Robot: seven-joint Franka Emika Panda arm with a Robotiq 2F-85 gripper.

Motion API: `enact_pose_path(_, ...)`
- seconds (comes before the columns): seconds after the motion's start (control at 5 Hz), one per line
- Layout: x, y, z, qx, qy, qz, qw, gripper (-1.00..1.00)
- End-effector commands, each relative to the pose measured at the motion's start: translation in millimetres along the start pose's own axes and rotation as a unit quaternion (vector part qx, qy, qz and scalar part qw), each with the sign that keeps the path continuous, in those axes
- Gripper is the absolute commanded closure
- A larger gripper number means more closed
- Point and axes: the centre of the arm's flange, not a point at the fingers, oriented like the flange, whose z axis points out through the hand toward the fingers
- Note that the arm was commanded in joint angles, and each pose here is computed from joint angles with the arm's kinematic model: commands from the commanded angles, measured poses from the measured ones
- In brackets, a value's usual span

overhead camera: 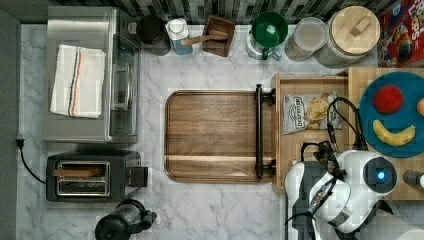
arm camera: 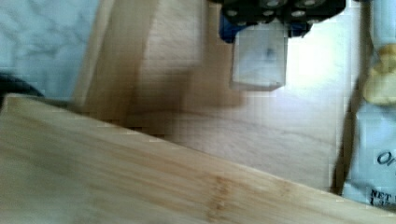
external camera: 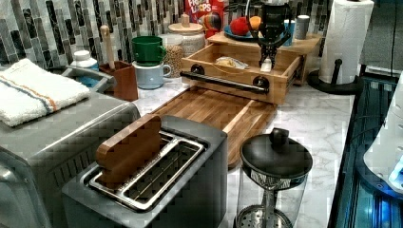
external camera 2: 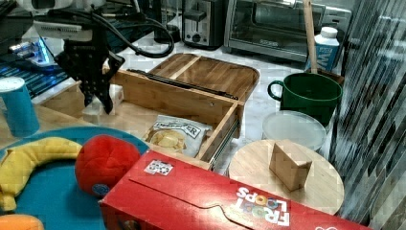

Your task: Pick up the butter.

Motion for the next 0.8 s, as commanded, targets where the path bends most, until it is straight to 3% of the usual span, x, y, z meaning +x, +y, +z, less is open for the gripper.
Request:
enact_pose_path(0.2,35,-74,-174,0.026,0.068,-0.015,0.997,1.0)
enact_pose_path(0.4,-1,-92,-197,0.004,0.065,0.038,0.997,1.0)
enact_pose_path(0.8,-98,-143,-231,-0.005,0.051,0.14,0.989,1.0)
